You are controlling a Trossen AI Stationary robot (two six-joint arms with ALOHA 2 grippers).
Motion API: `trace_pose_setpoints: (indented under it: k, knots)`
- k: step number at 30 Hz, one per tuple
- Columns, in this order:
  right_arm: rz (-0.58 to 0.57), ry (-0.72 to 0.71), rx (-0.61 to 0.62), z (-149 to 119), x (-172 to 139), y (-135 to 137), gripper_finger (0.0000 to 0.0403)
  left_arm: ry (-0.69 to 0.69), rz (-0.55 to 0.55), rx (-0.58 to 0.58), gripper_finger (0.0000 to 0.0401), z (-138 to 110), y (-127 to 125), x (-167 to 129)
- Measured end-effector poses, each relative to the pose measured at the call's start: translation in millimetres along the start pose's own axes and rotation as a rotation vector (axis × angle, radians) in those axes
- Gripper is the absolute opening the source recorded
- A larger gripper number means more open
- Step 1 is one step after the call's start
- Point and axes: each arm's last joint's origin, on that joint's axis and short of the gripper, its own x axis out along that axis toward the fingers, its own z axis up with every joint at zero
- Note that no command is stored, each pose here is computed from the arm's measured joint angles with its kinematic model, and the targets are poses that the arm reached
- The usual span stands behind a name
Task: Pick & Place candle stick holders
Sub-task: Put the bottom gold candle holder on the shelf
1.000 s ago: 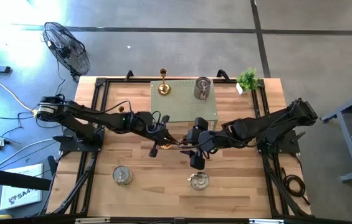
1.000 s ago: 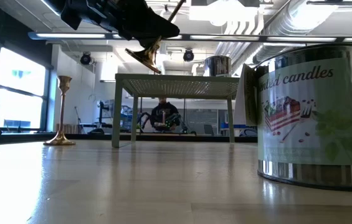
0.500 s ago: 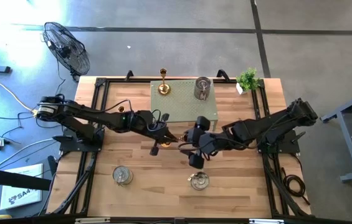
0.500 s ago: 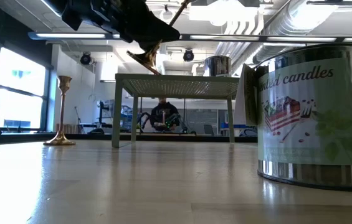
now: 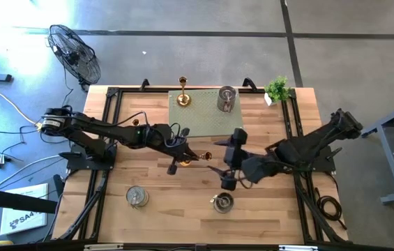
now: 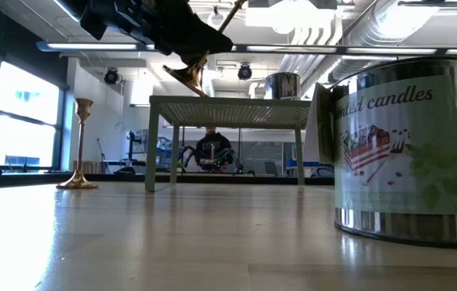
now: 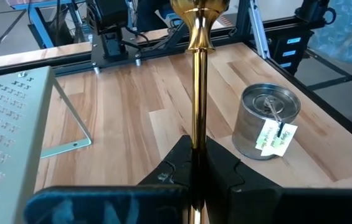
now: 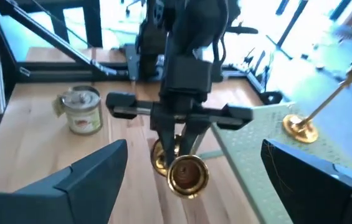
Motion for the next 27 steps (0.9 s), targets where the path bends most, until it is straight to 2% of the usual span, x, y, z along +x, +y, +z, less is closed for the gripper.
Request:
trace_pose_setpoints:
  k: [7,16,27]
  knots:
    - [-0.036,-0.075,-0.024,-0.1,-32.1,14.3,0.0362,-0.05,-0.009,0.014,0.0007,10.6,-0.9,-9.6]
    - [-0.067,-0.115,-0.043,-8.8,-57.1,33.3,0.0362,-0.174,0.015,0.069,0.0007,37.6,-3.5,-41.4]
    - [-0.103,-0.12,0.003,-18.9,-71.1,40.2,0.0362,-0.219,0.168,0.121,0.0007,53.4,-3.1,-71.2]
